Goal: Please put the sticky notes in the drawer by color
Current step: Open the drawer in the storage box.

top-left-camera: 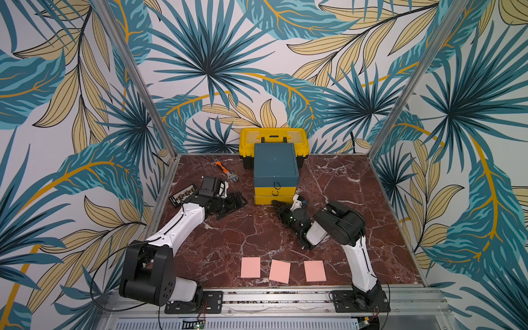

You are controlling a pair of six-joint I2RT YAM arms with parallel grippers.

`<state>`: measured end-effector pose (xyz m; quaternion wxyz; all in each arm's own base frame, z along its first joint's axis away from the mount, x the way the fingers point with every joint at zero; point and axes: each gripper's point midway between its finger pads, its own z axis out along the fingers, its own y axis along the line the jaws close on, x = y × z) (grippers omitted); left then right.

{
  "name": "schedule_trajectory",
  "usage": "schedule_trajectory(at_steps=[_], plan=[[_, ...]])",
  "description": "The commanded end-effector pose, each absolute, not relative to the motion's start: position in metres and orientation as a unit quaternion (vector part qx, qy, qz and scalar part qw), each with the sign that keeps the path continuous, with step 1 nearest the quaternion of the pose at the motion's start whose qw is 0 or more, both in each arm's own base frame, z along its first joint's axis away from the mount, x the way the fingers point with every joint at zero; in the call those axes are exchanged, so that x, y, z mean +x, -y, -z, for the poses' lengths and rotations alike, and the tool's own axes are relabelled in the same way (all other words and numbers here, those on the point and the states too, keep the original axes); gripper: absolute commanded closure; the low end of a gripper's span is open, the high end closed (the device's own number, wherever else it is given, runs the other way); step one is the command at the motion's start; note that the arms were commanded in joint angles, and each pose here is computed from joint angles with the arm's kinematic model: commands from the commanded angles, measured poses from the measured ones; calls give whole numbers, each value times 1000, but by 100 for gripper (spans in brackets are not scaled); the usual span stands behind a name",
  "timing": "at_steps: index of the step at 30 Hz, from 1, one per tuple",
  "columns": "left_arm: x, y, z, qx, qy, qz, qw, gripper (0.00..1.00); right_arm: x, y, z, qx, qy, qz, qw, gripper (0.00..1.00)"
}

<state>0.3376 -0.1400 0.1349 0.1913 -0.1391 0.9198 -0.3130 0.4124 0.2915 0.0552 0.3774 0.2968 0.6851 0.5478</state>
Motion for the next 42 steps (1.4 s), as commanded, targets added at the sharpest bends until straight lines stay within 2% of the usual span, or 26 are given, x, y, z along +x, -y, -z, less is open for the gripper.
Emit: schedule_trajectory(at_steps=[1,14,29,42], plan=[[339,137,-138,-135,-920,309,200,12,398,-282,-18,304,-729,-499,356,88],[337,137,-141,-136,-919,311,202,12,381,-292,-23,305,-722,-518,344,89],[332,134,-141,-140,-920,306,200,12,337,-283,-9,318,-739,-499,322,89],[328,133,-141,-140,-921,303,199,12,312,-297,-9,310,-746,-507,302,89]])
